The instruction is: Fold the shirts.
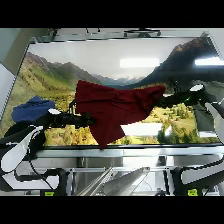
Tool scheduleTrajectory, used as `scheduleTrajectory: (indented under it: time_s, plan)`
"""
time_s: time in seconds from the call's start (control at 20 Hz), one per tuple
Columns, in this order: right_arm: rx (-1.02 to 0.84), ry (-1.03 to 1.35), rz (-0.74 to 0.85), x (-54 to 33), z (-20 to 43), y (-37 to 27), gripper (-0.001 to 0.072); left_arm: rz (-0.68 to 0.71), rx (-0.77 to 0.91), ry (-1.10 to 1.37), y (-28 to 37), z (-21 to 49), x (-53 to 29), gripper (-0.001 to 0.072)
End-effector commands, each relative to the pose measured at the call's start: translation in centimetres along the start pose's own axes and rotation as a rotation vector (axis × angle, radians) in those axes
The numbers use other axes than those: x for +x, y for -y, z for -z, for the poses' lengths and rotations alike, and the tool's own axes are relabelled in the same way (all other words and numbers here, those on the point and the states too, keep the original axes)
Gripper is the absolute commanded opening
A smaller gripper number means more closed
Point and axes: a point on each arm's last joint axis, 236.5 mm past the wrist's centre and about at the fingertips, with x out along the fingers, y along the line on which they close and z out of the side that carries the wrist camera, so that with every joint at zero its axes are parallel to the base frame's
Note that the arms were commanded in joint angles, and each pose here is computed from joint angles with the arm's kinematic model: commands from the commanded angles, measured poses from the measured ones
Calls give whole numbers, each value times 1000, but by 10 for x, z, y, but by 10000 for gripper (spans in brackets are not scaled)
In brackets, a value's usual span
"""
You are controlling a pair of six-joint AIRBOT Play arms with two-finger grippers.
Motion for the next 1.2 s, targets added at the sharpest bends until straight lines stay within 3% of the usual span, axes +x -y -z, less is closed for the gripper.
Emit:
scheduleTrajectory:
  time_s: [0.0, 0.15, 0.3, 0.5, 0.6, 0.65, 0.8, 1.0, 1.15]
  plan:
    - [-39, 6, -174, -24, -4, -57, 21, 81, 58, -2, 34, 1, -22, 20]
    - [-173, 117, -354, -88, -11, -142, 21, 264, 204, 91, 114, -15, -93, 20]
    - [-381, 386, -506, -188, -19, -242, 21, 458, 410, 297, 210, -25, -201, 21]
    - [-718, 783, -586, -328, 20, -369, 21, 703, 754, 602, 334, 28, -361, 21]
    - [-903, 1004, -533, -387, 51, -425, 21, 763, 956, 746, 380, 78, -430, 22]
    - [-971, 1105, -447, -407, 62, -445, 21, 748, 1047, 816, 396, 99, -454, 22]
    - [-1104, 1313, -152, -437, 84, -487, 21, 518, 1180, 1024, 417, 122, -499, 23]
    - [-1195, 1337, -106, -433, 104, -514, 21, 300, 1242, 1191, 426, 118, -527, 24]
    - [-1073, 1291, 48, -432, 67, -469, 20, 316, 1197, 1165, 405, 87, -542, 24]
